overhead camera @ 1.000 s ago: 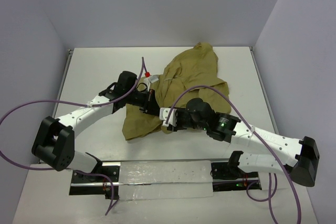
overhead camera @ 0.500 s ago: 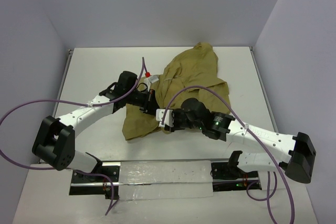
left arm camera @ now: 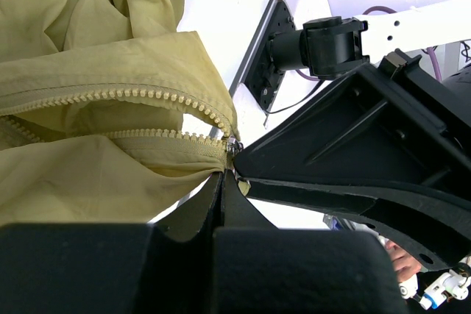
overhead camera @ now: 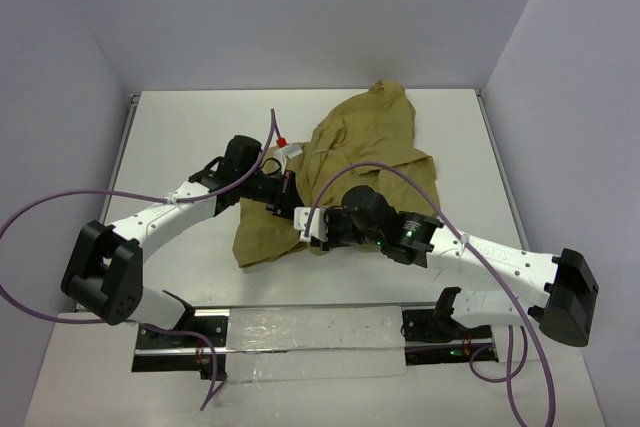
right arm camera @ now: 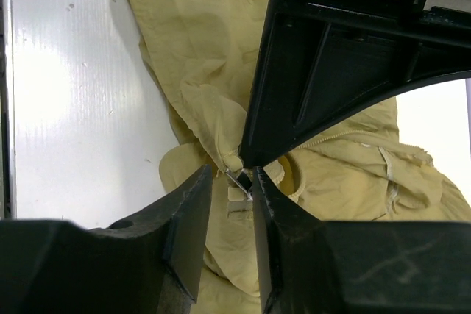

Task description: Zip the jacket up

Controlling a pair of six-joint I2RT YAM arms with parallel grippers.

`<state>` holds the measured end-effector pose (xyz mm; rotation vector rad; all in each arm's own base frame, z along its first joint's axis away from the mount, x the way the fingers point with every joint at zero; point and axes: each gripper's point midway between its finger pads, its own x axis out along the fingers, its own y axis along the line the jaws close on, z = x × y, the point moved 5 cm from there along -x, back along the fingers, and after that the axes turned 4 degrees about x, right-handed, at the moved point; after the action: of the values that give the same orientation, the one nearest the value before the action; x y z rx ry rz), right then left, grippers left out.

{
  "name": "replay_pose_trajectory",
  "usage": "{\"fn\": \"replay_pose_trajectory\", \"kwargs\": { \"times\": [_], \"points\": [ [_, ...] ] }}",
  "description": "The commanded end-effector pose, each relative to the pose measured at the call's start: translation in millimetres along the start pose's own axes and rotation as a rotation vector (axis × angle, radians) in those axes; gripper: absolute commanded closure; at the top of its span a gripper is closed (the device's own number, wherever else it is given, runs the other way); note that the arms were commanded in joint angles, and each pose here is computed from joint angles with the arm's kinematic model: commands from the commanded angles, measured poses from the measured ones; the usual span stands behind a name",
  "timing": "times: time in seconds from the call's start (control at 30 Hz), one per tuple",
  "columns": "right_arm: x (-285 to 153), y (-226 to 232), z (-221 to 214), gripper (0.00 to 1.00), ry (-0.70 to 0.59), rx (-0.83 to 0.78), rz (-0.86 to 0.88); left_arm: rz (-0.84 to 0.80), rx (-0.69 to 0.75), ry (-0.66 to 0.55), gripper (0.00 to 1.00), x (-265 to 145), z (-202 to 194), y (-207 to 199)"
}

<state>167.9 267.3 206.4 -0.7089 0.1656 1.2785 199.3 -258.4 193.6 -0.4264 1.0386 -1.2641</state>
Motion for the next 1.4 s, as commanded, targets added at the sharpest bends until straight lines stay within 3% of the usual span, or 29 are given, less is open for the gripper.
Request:
{"fn": "replay_pose_trajectory", "kwargs": {
  "times": [0.0,0.4,0.7,1.07,1.37],
  "points": [
    [-1,-14,29,0.66,-0.088,-0.021,-0.039,-0.037,0.056,-0.016,1.00,-1,12,-10],
    [0,-20,32,0.74,-0.091,-0.017,-0.076,-0.043,0.058,-0.016,1.00,-3,10,-11],
    [-3,-25,32,1.00,-0.098,-0.015,-0.116,-0.049,0.058,-0.015,1.00,-2,10,-11],
    [-6,-26,30,1.00,-0.116,0.004,-0.149,-0.054,0.058,-0.008,1.00,-2,7,-11],
    [-1,-31,19,1.00,-0.147,0.129,-0.147,-0.076,0.071,-0.001,1.00,-4,5,-14]
  ]
}}
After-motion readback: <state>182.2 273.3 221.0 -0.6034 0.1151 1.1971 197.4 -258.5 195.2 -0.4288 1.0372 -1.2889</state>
